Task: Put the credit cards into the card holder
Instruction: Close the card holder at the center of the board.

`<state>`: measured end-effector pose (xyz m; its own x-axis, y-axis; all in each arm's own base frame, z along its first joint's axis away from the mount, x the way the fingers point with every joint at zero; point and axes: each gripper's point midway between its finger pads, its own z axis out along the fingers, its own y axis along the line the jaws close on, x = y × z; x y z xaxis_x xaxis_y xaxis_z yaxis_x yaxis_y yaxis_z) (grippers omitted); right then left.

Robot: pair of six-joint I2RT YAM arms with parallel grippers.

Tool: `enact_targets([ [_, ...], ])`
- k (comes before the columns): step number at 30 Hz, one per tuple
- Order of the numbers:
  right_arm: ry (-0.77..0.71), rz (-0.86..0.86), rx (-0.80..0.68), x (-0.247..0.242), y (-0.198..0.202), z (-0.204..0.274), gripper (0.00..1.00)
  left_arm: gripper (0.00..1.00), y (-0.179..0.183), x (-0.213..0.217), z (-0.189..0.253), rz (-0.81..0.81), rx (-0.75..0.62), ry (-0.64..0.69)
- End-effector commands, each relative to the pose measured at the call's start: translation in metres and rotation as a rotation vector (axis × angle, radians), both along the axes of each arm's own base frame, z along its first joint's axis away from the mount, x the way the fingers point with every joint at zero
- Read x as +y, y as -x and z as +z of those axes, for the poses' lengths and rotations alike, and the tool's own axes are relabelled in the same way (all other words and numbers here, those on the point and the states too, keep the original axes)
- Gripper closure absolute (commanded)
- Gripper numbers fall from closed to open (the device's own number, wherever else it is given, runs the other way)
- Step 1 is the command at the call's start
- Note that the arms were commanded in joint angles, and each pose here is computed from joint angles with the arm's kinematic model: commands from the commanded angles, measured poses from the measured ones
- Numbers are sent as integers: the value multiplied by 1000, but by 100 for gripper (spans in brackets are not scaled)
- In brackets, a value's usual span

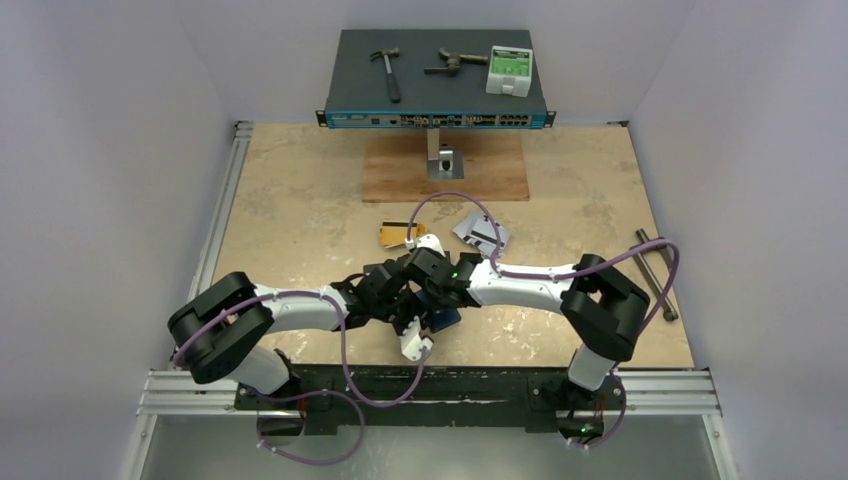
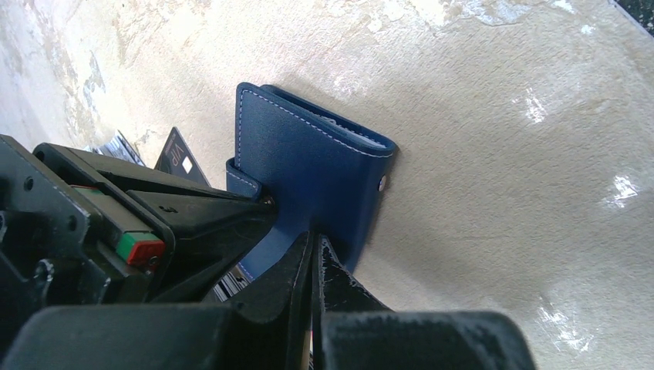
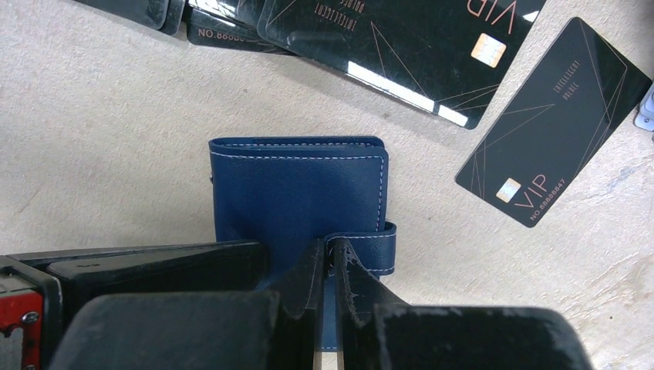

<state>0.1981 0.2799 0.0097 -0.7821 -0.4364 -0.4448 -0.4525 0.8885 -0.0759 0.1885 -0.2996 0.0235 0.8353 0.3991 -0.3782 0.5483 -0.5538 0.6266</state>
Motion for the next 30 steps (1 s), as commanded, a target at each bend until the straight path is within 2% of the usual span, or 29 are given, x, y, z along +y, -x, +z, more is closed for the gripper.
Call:
enact_targets([
  [1,7,19,434,-11,107,-96,100,100,11,22,-33,48,102,-109],
  [13,105,77,538,-19,156,-137,100,99,-5,22,-18,127,136,-99],
  [19,192,61,543,-34,163,-150,100,89,-5,27,2,174,154,-65],
  [25,227,9,521,-42,162,-144,100,86,-6,38,21,229,134,-54],
  [30,204,-37,467,-41,155,-121,68,78,-7,62,35,312,134,-85],
])
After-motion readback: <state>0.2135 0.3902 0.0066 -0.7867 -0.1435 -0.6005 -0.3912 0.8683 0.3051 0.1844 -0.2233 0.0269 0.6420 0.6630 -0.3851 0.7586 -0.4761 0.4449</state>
